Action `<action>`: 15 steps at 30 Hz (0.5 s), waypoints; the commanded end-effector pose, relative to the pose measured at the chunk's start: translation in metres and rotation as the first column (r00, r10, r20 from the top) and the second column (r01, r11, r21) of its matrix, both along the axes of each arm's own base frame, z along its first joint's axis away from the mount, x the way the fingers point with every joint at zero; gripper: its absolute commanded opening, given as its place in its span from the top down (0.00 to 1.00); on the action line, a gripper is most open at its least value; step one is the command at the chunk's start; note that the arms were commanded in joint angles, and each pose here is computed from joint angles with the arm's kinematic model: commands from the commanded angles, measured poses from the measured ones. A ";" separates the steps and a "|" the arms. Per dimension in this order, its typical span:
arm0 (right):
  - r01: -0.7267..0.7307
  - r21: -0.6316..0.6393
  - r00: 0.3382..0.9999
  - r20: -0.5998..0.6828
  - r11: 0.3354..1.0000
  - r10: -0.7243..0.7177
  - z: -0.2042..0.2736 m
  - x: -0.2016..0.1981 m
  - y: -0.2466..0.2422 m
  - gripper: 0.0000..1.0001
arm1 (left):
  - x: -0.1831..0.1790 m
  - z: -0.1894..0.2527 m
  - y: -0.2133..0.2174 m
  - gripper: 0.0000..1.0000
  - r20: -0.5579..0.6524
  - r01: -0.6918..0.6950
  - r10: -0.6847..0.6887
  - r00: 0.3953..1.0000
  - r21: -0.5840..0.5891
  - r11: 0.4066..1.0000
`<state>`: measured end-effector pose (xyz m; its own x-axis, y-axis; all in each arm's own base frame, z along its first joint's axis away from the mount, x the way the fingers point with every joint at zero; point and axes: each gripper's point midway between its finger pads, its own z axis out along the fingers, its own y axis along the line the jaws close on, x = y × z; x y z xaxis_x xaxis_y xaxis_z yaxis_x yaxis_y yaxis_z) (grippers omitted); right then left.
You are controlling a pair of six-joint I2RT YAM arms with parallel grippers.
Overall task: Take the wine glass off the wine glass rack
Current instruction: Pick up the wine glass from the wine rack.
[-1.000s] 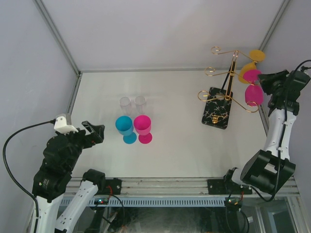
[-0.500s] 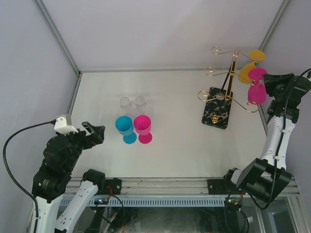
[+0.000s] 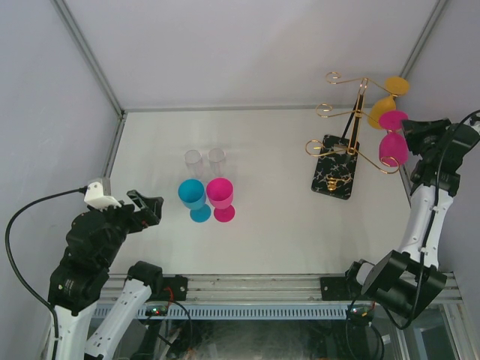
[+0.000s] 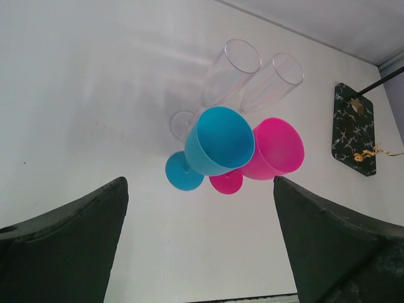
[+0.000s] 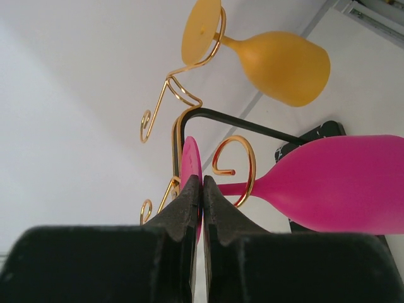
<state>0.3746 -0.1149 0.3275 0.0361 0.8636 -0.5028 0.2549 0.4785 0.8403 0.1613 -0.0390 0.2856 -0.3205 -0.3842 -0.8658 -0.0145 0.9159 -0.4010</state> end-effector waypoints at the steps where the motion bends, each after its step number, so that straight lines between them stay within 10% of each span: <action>1: -0.034 -0.077 0.997 0.062 0.996 0.039 0.022 -0.009 0.008 1.00 | -0.005 0.029 -0.002 0.00 0.078 0.013 -0.010 0.997 -0.042 0.999; 15: -0.091 -0.073 0.989 0.112 0.993 0.099 0.023 0.022 0.025 1.00 | -0.003 0.028 -0.004 0.00 0.076 0.022 -0.019 0.997 -0.035 0.999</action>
<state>0.3844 -0.0869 0.3319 -0.0343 0.8483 -0.5284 0.1755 0.5257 0.8324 0.1599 -0.0415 0.2866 -0.3264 -0.3836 -0.8639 -0.0006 0.9140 -0.4057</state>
